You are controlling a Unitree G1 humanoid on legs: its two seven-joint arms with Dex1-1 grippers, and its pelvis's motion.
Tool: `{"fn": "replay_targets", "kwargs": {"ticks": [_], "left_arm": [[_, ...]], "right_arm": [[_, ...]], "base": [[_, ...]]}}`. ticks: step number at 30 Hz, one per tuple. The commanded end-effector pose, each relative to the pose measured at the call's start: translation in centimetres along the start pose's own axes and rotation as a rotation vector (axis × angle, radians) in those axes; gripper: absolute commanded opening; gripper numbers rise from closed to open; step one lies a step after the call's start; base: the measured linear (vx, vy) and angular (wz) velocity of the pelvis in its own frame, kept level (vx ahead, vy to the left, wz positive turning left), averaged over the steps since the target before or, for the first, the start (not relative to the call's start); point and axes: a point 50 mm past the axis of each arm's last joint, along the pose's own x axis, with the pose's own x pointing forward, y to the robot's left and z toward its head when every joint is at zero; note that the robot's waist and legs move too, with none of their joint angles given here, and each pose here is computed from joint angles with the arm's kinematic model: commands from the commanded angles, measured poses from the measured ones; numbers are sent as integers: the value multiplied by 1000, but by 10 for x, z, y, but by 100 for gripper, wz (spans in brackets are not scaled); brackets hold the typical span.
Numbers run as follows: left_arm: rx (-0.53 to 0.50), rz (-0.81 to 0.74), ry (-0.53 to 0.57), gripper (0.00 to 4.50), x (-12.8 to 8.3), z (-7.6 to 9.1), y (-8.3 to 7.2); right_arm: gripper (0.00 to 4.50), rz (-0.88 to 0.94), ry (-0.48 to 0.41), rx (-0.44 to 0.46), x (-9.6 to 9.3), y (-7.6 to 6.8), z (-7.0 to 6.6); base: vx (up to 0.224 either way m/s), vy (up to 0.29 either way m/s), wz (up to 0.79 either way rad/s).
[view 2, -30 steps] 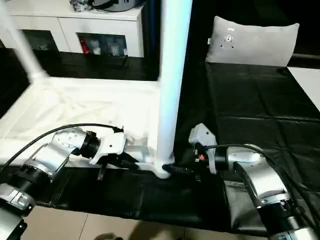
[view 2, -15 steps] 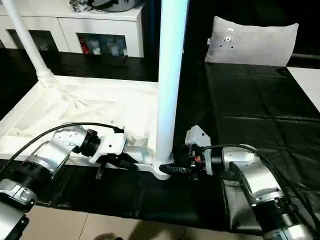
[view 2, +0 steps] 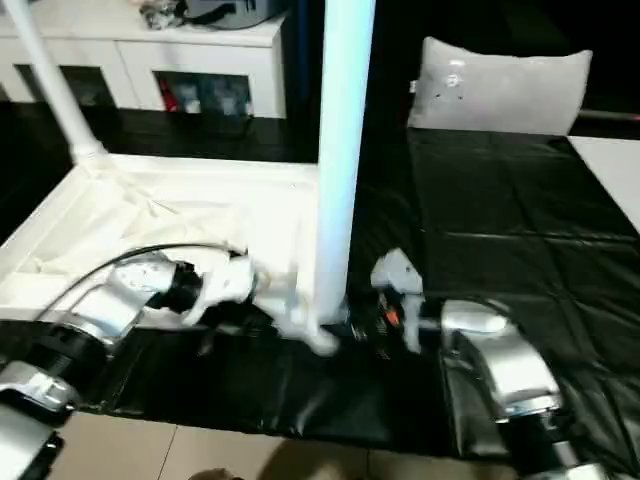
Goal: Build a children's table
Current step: Rotate leg to tighten
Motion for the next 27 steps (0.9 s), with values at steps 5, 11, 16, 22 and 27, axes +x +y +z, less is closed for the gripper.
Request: {"fn": "replay_targets", "kwargs": {"ticks": [5,11,16,22,27], "left_arm": [[-68,209,-167,0,27,49,9],[-128,462,-189,0,43,77,19],[-89,482,-182,0,41,76,19],[-61,445,-163,0,36,66,17],[-22,392,-120,0,29,53,15]], "right_arm": [[265,-295,8,185,33,-2,-15],[265,-576,-16,261,51,-14,-8],[265,-586,-44,246,52,-14,-5],[338,-586,-83,202,41,-17,-2],[388,-532,-129,183,21,-22,1]], "base": [[0,0,0],[0,0,0],[0,0,0],[0,0,0],[0,0,0]]}}
